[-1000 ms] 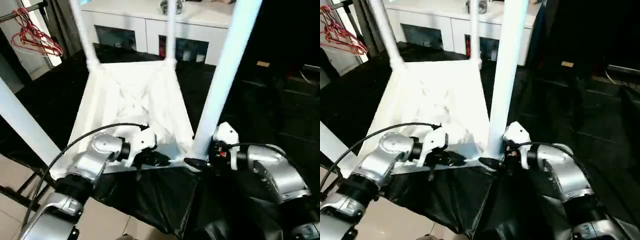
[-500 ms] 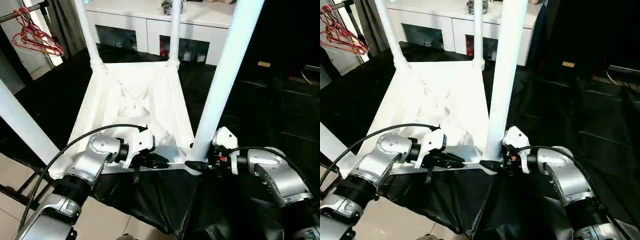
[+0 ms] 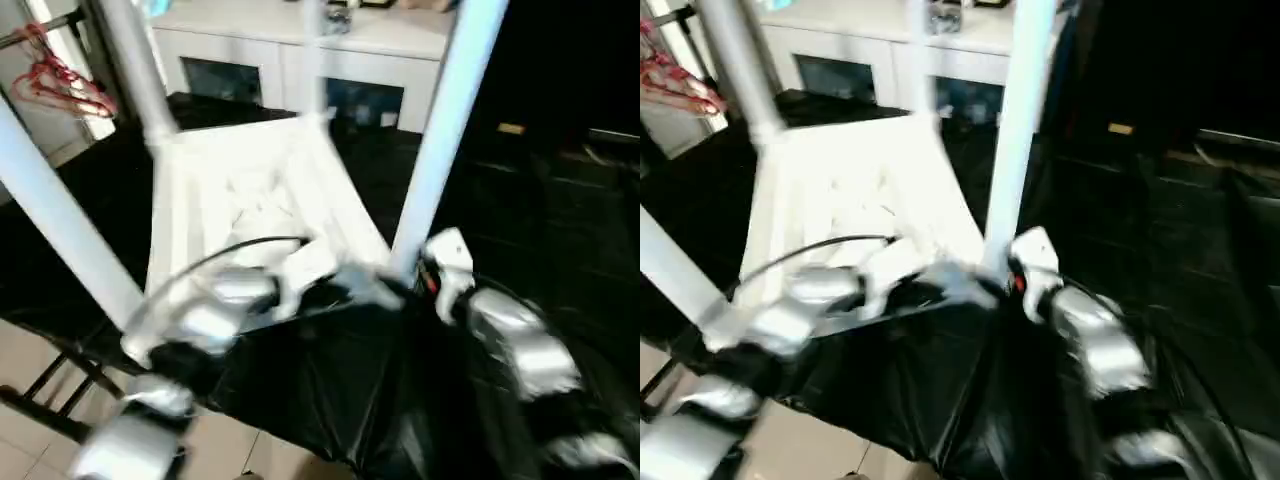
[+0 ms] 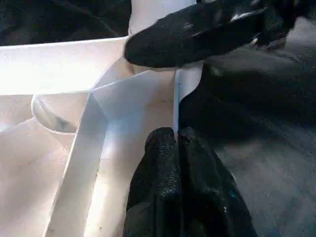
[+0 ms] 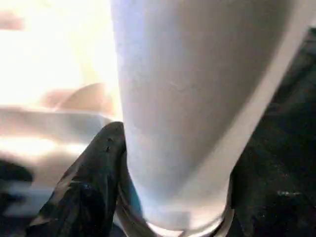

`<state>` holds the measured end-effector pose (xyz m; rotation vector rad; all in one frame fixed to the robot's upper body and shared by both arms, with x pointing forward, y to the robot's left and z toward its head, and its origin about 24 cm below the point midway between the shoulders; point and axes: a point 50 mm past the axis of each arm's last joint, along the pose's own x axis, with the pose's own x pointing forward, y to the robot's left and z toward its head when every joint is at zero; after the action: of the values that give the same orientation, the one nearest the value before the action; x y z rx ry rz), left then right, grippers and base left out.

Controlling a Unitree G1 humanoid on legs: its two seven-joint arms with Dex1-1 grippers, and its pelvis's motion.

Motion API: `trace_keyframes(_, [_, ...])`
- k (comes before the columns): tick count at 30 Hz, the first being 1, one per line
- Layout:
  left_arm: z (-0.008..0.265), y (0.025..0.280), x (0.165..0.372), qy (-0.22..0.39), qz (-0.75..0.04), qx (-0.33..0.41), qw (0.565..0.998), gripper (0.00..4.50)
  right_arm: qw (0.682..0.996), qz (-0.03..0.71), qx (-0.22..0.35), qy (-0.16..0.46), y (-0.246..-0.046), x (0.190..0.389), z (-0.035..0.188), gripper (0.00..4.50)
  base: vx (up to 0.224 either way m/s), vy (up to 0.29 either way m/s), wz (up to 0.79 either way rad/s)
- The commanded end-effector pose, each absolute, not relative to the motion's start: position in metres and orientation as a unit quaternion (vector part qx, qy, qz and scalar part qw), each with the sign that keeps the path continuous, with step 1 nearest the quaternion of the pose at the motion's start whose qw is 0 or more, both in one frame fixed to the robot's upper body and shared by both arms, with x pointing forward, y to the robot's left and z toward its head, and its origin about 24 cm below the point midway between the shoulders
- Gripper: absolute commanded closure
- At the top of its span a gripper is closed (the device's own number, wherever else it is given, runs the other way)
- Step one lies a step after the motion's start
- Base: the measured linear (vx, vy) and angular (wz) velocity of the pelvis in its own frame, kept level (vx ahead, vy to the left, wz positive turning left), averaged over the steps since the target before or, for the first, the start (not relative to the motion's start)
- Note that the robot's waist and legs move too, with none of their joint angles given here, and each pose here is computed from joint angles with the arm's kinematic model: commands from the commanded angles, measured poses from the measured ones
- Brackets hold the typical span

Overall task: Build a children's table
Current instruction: Rotate leg to tighten

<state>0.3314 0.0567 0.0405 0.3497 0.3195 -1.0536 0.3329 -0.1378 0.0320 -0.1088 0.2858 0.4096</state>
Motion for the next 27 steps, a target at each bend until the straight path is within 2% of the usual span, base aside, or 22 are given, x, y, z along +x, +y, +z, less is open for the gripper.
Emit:
trace_keyframes(1, [0.052, 0.029, 0.331, 0.12, -0.514, 0.164, 0.834, 4.5, 0.952, 0.228, -0.061, 0.197, -0.11, 0.322, 0.006, 1.84, 0.0, 0.0, 0.0])
trace_keyframes(3, [0.052, 0.023, 0.328, 0.115, -0.526, 0.17, 0.825, 4.5, 0.953, 0.231, -0.05, 0.189, -0.105, 0.323, 0.008, 1.84, 0.0, 0.0, 0.0])
trace_keyframes(4, [0.052, 0.021, 0.327, 0.113, -0.531, 0.173, 0.822, 4.5, 0.954, 0.232, -0.046, 0.185, -0.102, 0.324, 0.009, 1.49, 0.0, 0.0, 0.0])
trace_keyframes(5, [0.052, 0.021, 0.325, 0.109, -0.541, 0.18, 0.814, 4.5, 0.953, 0.245, -0.018, 0.174, -0.1, 0.324, 0.013, 1.29, 0.0, 0.0, 0.0])
trace_keyframes(7, [0.051, 0.023, 0.323, 0.109, -0.553, 0.185, 0.805, 4.5, 0.951, 0.262, -0.003, 0.163, -0.101, 0.324, 0.018, 1.15, 0.0, 0.0, 0.0])
trace_keyframes(10, [0.05, 0.03, 0.322, 0.112, -0.56, 0.179, 0.801, 4.5, 0.949, 0.274, -0.013, 0.154, -0.11, 0.325, 0.023, 0.78, 0.0, 0.0, 0.0])
trace_keyframes(13, [0.05, 0.039, 0.318, 0.11, -0.58, 0.178, 0.787, 4.5, 0.947, 0.284, -0.021, 0.146, -0.122, 0.327, 0.029, 0.6, 0.0, 0.0, 0.0])
trace_keyframes(15, [0.05, 0.046, 0.316, 0.108, -0.597, 0.181, 0.774, 4.5, 0.945, 0.29, -0.046, 0.141, -0.133, 0.328, 0.032, 0.47, 0.0, 0.0, 0.0])
trace_keyframes(16, [0.05, 0.051, 0.314, 0.109, -0.607, 0.176, 0.767, 4.5, 0.94, 0.305, -0.065, 0.141, -0.14, 0.327, 0.034, 0.28, 0.0, 0.0, 0.0])
trace_keyframes(17, [0.051, 0.054, 0.313, 0.11, -0.613, 0.173, 0.763, 4.5, 0.935, 0.315, -0.077, 0.143, -0.144, 0.326, 0.034, 0.28, 0.0, 0.0, 0.0])
trace_keyframes(18, [0.052, 0.06, 0.31, 0.109, -0.629, 0.164, 0.752, 4.5, 0.917, 0.358, -0.101, 0.142, -0.15, 0.32, 0.036, 0.28, 0.0, 0.0, 0.0])
trace_keyframes(19, [0.052, 0.06, 0.31, 0.109, -0.63, 0.163, 0.751, 4.5, 0.916, 0.361, -0.102, 0.142, -0.15, 0.32, 0.037, 0.28, 0.0, 0.0, 0.0])
trace_keyframes(22, [0.054, 0.075, 0.307, 0.113, -0.652, 0.165, 0.731, 4.5, 0.88, 0.44, -0.108, 0.142, -0.159, 0.306, 0.042, 0.28, 0.0, 0.0, 0.0])
trace_keyframes(27, [0.057, 0.092, 0.305, 0.121, -0.669, 0.166, 0.714, 4.5, 0.847, 0.5, -0.108, 0.146, -0.166, 0.294, 0.048, 0.28, 0.0, 0.0, 0.0])
